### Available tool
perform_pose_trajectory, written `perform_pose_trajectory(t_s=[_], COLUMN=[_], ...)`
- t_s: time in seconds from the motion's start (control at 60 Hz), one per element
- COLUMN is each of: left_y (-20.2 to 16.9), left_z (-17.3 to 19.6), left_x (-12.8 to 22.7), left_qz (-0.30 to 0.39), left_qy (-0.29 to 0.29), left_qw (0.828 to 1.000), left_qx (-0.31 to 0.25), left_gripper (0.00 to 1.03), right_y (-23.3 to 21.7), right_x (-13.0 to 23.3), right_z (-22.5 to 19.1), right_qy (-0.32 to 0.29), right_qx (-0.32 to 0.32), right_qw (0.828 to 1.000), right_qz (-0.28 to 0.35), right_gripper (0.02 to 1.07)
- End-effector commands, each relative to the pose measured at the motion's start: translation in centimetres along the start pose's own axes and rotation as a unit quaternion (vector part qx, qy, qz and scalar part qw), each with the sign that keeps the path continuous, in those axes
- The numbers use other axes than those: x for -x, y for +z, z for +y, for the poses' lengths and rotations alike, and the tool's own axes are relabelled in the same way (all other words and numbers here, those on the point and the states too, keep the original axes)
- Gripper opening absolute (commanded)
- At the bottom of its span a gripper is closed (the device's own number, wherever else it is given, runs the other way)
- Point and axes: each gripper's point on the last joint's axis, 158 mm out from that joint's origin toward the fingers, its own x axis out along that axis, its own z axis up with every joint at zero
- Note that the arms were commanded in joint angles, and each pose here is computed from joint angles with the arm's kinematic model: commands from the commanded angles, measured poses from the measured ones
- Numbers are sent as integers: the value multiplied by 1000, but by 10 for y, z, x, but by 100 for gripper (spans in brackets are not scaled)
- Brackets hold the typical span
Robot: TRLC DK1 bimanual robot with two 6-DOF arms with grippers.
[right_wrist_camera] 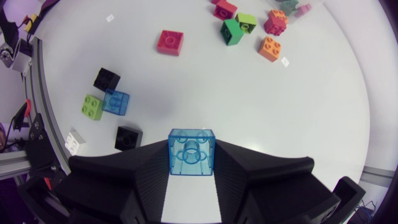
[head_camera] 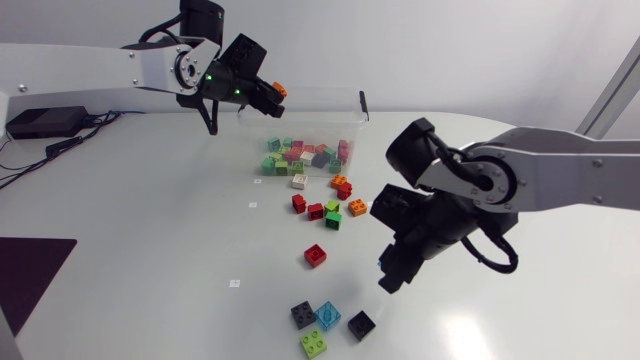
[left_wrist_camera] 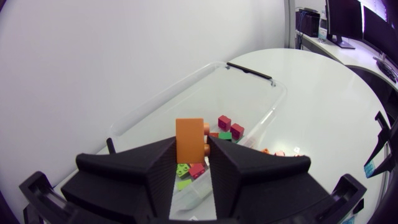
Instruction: Place the duplo bricks in the container
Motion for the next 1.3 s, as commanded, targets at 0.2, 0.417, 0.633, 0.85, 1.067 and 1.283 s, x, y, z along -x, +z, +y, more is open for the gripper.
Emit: perform_pose_trajectory(t_s=[0.2,0.417,0.633,0.85,1.067,1.283], left_y=[-4,-6,-12,-50,-104,-159], left_z=[15,10,-37,-83,-147,-199], left_x=[-33,1,60,89,109,125], left_qz=[11,11,-14,15,63,120], left_qy=[19,22,-22,-79,-161,-233], left_qw=[999,999,998,990,972,946], left_qx=[31,24,-54,-113,-161,-190], left_gripper=[99,99,99,99,99,99], right_y=[54,100,141,177,216,245], right_x=[37,54,61,62,67,66], right_z=[-29,-54,-78,-97,-116,-141], right_qy=[-15,-23,-29,-35,-44,-54], right_qx=[-10,-21,-37,-48,-54,-68], right_qw=[996,988,979,971,963,954], right_qz=[-84,-148,-196,-230,-261,-286], right_gripper=[31,31,31,31,31,31])
